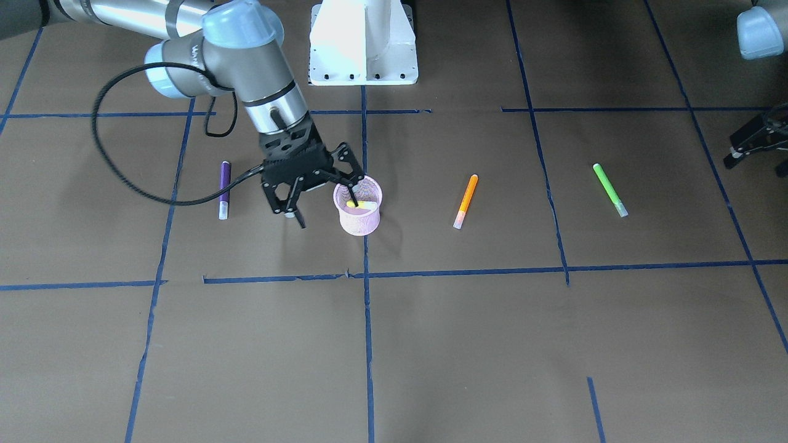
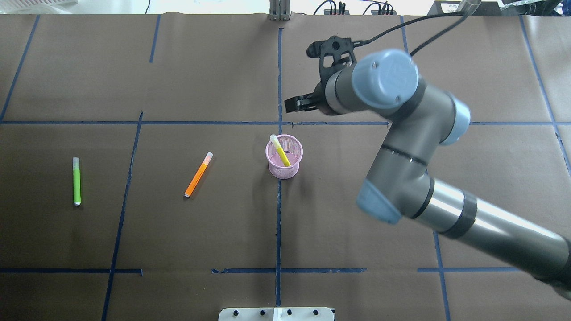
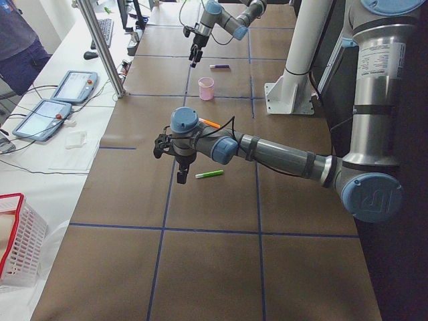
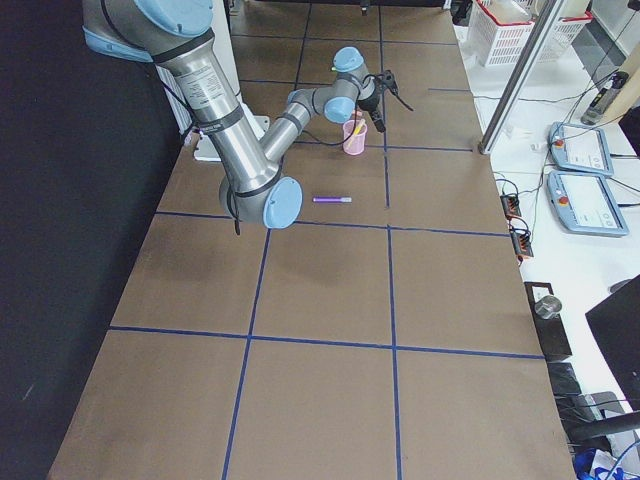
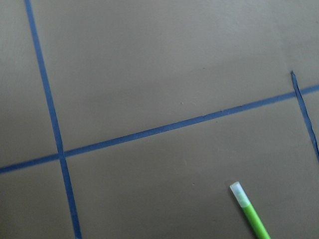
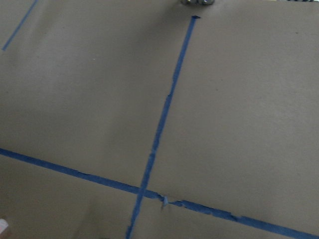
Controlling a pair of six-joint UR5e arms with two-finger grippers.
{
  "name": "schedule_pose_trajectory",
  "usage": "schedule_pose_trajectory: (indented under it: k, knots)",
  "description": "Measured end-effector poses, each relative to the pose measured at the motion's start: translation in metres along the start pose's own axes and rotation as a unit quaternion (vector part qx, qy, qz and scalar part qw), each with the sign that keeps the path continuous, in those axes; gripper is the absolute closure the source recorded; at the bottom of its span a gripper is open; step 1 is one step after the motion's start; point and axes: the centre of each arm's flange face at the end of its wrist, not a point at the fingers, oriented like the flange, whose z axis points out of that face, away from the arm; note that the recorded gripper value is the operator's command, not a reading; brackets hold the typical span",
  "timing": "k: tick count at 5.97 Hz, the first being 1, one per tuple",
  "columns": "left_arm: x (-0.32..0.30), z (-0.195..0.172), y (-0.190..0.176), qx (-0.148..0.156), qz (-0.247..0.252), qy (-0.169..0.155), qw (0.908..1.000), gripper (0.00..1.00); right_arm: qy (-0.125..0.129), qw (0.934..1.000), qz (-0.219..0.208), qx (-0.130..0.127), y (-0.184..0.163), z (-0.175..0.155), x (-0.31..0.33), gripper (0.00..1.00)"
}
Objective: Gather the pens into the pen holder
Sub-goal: 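Release the highlighter and withdraw the right gripper while the left gripper reaches the green highlighter, then grasp the green highlighter with the left gripper and lift it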
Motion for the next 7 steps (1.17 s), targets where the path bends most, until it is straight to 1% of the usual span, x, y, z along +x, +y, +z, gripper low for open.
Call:
schedule_pose_trajectory:
  k: [1,2,3,4,5,6,7]
  knots:
    - [0.012,0.02,0.005,-0.016,-0.028,-0.003,0.9995,0.0,0.017,0.9981,0.015,-0.058,-0.029,-0.016,0.04,0.01]
    - [0.027,0.042,0.009,-0.022,-0.046,-0.016,0.9986,0.0,0.036,0.9943,0.009,-0.1,-0.055,-0.032,0.084,0.01]
    - [0.041,0.068,0.014,-0.018,-0.053,-0.031,0.998,0.0,0.054,0.9903,-0.023,-0.126,-0.076,-0.051,0.138,0.01]
    - [0.052,0.097,0.02,-0.015,-0.055,-0.04,0.9976,0.01,0.055,0.9859,-0.062,-0.145,-0.09,-0.071,0.202,0.01]
    - [0.063,0.128,0.027,-0.014,-0.057,-0.045,0.9972,0.05,0.046,0.9825,-0.089,-0.157,-0.095,-0.092,0.269,0.01]
    - [0.075,0.155,0.034,-0.018,-0.056,-0.047,0.9971,0.1,0.034,0.9803,-0.104,-0.165,-0.094,-0.111,0.333,0.01]
    - [0.083,0.171,0.036,-0.024,-0.056,-0.049,0.9969,0.19,0.025,0.9789,-0.112,-0.169,-0.087,-0.123,0.375,0.01]
